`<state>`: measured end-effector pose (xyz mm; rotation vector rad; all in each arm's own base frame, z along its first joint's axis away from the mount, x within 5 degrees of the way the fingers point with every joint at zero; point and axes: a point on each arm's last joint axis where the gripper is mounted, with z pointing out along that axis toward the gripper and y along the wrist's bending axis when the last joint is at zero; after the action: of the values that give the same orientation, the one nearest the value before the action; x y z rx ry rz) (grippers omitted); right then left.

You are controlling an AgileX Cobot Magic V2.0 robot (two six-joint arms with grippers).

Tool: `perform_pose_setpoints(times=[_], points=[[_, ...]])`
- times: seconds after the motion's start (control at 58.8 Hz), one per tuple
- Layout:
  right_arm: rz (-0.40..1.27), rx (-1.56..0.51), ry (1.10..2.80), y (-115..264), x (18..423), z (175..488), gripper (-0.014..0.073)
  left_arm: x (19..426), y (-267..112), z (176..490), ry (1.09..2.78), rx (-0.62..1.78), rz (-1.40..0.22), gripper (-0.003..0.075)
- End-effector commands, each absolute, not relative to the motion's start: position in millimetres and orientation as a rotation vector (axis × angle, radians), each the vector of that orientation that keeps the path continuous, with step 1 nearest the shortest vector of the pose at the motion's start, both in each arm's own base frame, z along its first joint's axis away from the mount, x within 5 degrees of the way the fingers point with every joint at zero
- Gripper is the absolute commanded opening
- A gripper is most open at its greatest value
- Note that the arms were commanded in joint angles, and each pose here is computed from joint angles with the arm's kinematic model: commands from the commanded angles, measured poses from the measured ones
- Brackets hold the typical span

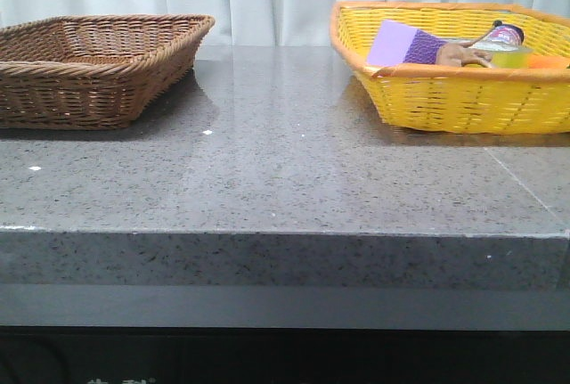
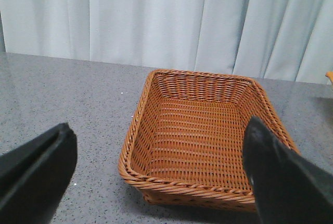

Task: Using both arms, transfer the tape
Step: 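Lower the right gripper into the tape roll's hole and grasp it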

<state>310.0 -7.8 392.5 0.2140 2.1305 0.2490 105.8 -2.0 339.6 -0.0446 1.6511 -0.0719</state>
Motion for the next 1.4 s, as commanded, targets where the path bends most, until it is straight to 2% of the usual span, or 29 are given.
perform_pose_setpoints(times=[0.0, 0.153, 0.459, 0.613, 0.97, 1.191, 1.259, 1.378], points=[[0.25, 0.217, 2.085, -10.7, 332.7, 403.1, 0.0452, 106.8, -1.6, 357.6, 1.547, -0.061, -0.088, 0.0638], [0.261, 0.214, 2.163, -10.4, 372.7, 383.9, 0.0452, 106.8, -1.6, 357.6, 1.547, -0.061, -0.088, 0.0638], [0.262, 0.171, 2.282, -0.1, 415.3, 334.7, 0.0452, 106.8, -1.6, 357.6, 1.547, -0.061, -0.088, 0.0638], [0.26, 0.179, 2.3, -1.0, 421.9, 323.3, 0.0452, 106.8, -1.6, 357.6, 1.547, -0.061, -0.088, 0.0638], [0.234, 0.172, 2.269, -2.7, 424.7, 324.2, 0.0452, 106.8, -1.6, 357.6, 1.547, -0.061, -0.088, 0.0638], [0.238, 0.175, 2.318, -2.5, 429.2, 310.3, 0.0451, 106.8, -1.6, 357.6, 1.547, -0.061, -0.088, 0.0638], [0.238, 0.176, 2.321, -2.5, 429.6, 309.2, 0.041, 106.8, -1.6, 357.6, 1.547, -0.061, -0.088, 0.0638], [0.238, 0.176, 2.321, -2.5, 429.6, 309.2, 0.0261, 106.8, -1.6, 357.6, 1.547, -0.061, -0.088, 0.0638]])
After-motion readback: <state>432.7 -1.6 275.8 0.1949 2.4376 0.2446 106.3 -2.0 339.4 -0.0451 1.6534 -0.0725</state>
